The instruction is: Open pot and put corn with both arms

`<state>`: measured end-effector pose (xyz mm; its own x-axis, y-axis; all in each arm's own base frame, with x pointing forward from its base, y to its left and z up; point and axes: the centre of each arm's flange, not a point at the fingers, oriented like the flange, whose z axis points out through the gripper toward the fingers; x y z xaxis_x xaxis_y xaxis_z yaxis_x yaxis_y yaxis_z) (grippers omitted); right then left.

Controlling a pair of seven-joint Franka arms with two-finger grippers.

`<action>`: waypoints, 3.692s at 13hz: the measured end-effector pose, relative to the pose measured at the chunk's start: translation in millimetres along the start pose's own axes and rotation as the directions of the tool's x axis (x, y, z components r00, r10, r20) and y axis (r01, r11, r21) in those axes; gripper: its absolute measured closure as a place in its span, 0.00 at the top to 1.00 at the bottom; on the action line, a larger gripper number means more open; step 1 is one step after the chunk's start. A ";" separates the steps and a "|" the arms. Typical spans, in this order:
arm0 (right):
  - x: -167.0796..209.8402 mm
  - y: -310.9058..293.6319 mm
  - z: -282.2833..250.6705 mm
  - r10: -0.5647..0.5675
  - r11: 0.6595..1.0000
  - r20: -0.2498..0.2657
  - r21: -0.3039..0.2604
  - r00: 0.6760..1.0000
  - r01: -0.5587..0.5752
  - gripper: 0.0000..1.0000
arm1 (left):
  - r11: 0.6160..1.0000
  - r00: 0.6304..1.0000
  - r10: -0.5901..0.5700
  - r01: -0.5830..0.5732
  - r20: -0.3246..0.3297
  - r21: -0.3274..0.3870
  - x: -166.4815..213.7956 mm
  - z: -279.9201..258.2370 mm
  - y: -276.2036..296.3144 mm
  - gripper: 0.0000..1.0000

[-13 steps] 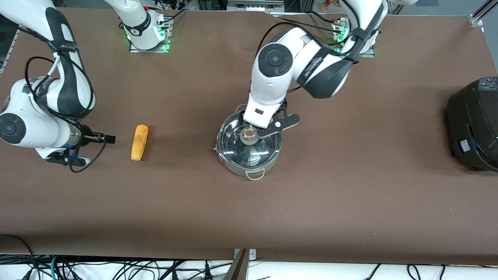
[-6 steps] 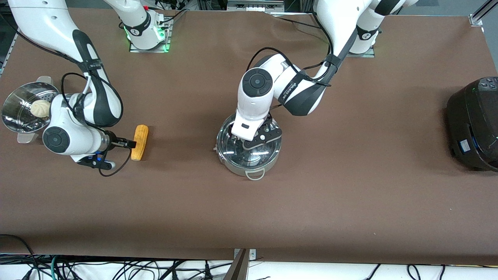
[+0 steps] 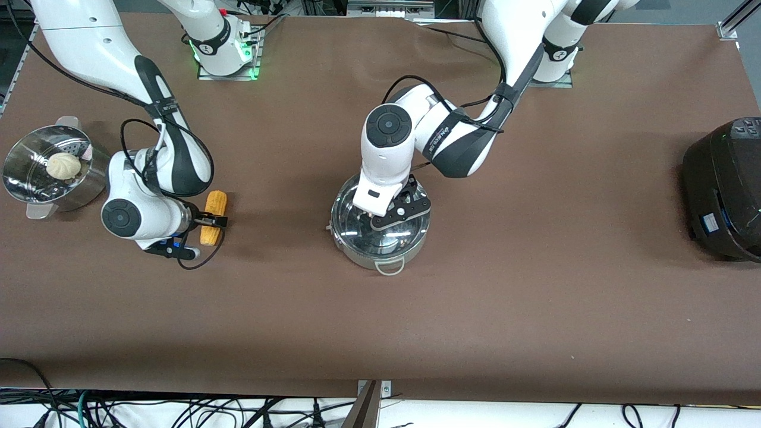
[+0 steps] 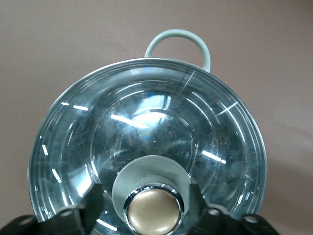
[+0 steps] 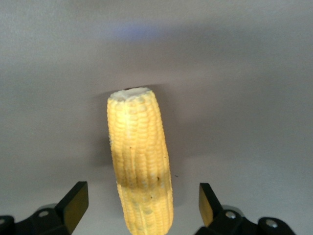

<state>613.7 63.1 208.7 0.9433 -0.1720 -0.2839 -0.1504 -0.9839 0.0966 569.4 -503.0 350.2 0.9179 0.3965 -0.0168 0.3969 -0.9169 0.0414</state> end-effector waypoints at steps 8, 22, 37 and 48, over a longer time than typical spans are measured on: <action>-0.5 -2.9 14.7 -0.007 1.000 0.043 -0.014 0.999 0.007 0.45 | 1.000 1.000 -0.011 0.011 0.002 0.000 3.2 -12.6 -1.6 0.50; -62.6 -191.2 -204.0 -0.157 0.987 -0.137 0.020 0.978 0.162 0.33 | 0.913 0.902 0.395 -0.406 0.176 0.033 183.1 -38.6 -466.8 0.50; -114.9 -400.6 -67.9 -0.029 0.947 -0.121 0.315 0.992 0.066 0.39 | 0.907 0.905 0.416 -0.420 0.089 0.032 157.7 100.2 -474.7 0.86; -109.4 -301.3 -212.8 0.019 0.990 -0.219 0.143 0.976 0.012 1.00 | 0.962 0.945 0.265 -0.274 0.190 0.020 174.6 -207.1 -442.4 1.00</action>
<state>618.8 388.7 413.7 0.9821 -0.1763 -0.0664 -0.1795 -0.9828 -0.0444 553.8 -18.8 535.8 0.9731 0.1230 -0.1948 0.1302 -0.9912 0.0248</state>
